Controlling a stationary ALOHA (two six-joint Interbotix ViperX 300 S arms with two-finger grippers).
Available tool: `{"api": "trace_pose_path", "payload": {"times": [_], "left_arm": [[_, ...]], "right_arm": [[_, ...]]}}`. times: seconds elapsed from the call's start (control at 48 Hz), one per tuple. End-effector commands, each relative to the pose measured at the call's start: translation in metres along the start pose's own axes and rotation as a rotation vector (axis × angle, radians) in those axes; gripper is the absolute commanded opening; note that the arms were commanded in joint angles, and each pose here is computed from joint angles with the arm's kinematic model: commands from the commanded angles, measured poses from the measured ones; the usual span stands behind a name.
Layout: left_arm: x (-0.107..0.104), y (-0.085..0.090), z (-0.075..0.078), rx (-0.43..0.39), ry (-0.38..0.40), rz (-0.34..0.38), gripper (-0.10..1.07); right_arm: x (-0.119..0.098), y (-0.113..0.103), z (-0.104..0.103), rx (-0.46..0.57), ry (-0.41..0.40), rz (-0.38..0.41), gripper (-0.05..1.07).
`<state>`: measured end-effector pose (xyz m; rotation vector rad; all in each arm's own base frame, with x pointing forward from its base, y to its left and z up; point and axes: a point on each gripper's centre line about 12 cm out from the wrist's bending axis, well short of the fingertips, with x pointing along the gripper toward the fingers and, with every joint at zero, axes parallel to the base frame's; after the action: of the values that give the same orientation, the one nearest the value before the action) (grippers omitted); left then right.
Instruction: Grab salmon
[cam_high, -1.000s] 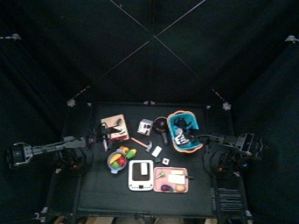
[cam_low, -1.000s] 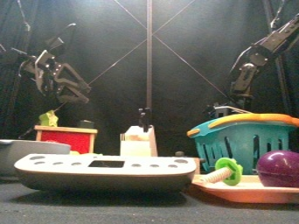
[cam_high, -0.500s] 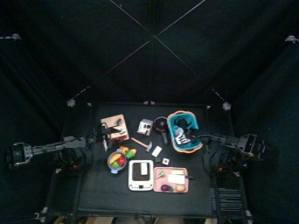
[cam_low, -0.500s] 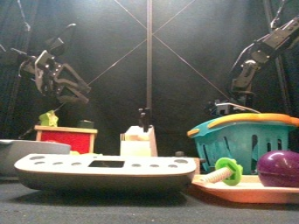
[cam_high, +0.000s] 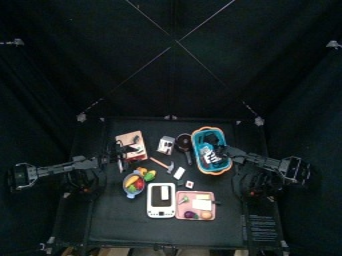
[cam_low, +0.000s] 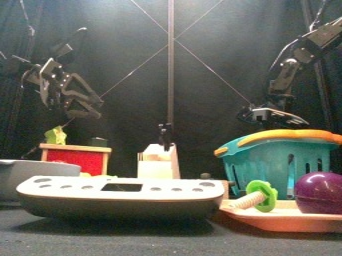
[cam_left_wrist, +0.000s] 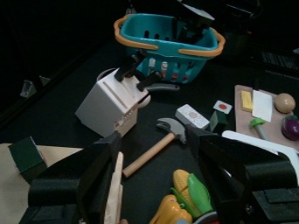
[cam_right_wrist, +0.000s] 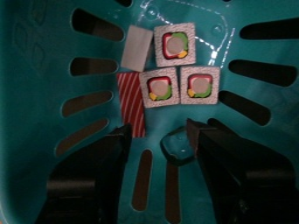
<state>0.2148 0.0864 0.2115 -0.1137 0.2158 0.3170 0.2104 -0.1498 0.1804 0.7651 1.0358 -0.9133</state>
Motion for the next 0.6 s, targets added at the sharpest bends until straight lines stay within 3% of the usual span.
{"api": "trace_pose_path", "payload": {"times": [0.0,0.354,0.583], "left_arm": [[0.001,0.001,0.005,-0.002,-0.015,0.003,0.94],[0.001,0.001,0.006,-0.001,-0.017,0.004,0.94],[0.001,0.002,0.005,-0.004,-0.014,0.007,0.94]], "right_arm": [[-0.014,0.0,0.005,0.016,-0.048,0.029,0.87],[0.015,0.02,-0.019,0.015,0.008,0.117,0.87],[0.034,0.028,-0.023,-0.005,0.042,0.108,0.87]]}}
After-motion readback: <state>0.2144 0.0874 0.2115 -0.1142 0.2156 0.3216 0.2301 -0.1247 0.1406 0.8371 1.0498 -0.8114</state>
